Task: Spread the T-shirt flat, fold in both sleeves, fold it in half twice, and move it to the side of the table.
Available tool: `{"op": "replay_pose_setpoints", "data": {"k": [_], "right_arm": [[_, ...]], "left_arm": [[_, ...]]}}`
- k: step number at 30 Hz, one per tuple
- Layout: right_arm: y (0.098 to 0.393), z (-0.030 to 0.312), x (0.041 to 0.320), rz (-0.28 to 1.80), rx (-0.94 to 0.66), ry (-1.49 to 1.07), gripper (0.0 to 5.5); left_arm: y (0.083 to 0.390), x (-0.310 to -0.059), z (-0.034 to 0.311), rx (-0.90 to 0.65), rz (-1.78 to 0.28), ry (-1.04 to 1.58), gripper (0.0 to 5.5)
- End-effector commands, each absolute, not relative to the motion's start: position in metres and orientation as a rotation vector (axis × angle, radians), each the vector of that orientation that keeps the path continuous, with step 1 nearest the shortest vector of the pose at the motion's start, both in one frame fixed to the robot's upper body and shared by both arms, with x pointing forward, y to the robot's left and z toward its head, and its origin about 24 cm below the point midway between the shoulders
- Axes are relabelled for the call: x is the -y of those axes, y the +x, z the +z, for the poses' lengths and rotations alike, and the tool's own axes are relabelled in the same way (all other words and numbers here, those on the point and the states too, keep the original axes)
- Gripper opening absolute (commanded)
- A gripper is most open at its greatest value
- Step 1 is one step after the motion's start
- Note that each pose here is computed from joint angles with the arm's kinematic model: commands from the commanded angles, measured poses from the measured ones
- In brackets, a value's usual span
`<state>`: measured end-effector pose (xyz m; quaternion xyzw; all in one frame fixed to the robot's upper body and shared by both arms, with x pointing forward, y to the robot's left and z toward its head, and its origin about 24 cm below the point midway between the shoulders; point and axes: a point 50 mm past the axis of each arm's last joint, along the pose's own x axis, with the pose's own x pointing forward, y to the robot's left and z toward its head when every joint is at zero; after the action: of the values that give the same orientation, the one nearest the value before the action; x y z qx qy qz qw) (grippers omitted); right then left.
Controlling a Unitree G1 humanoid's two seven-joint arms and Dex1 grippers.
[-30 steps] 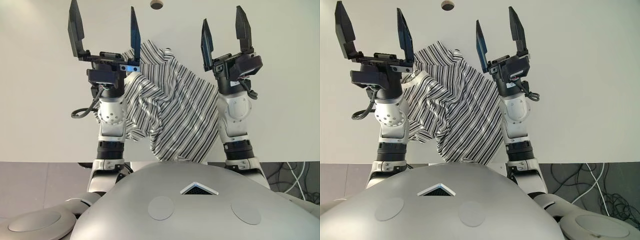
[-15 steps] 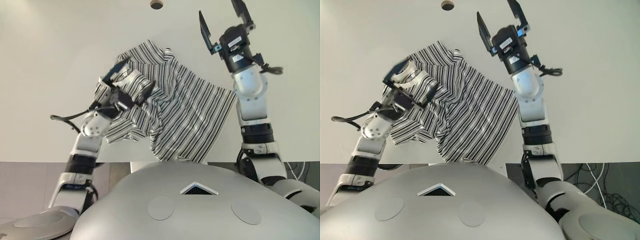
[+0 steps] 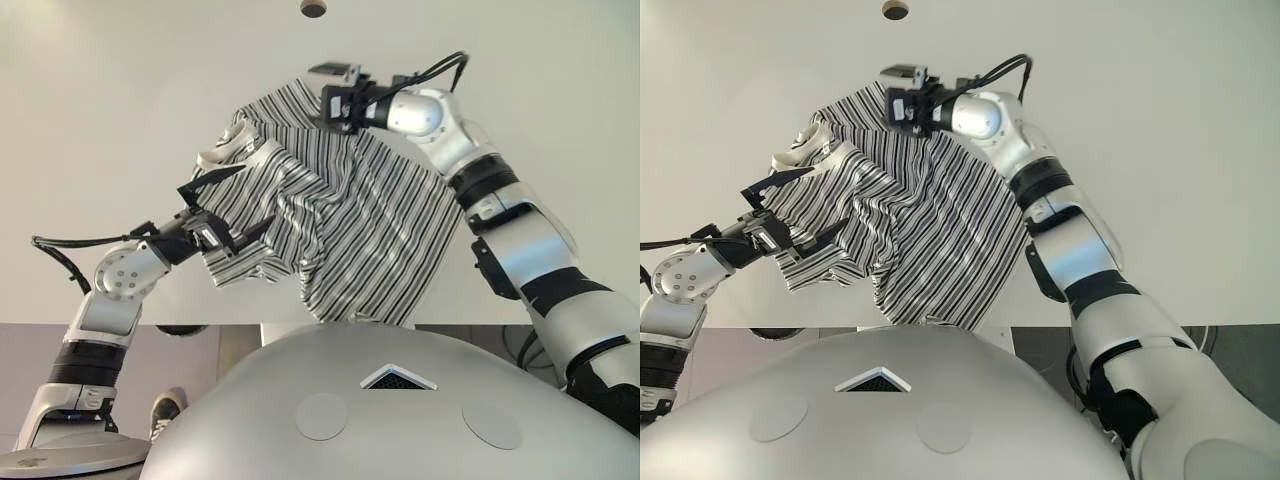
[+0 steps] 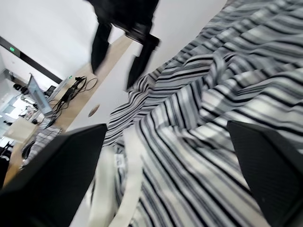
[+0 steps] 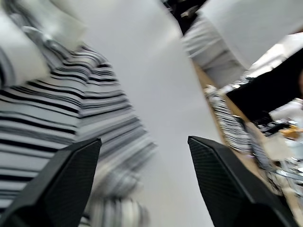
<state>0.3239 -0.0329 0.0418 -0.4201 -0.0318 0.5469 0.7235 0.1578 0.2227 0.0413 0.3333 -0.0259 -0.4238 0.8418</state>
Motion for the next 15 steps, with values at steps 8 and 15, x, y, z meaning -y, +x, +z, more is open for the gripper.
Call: {"op": "replay_pose_setpoints", "data": {"k": [8,15], "right_arm": [[0.326,0.012,0.03,1.245,-0.086,-1.191,3.43],[0.344,0.005,0.102,1.022,-0.276,-1.267,3.43]], "left_arm": [[0.141,-0.266,-0.001,-0.364,-0.973,1.004,4.7],[0.206,-0.279,0.006,-0.242,-0.764,1.295,4.7]]}}
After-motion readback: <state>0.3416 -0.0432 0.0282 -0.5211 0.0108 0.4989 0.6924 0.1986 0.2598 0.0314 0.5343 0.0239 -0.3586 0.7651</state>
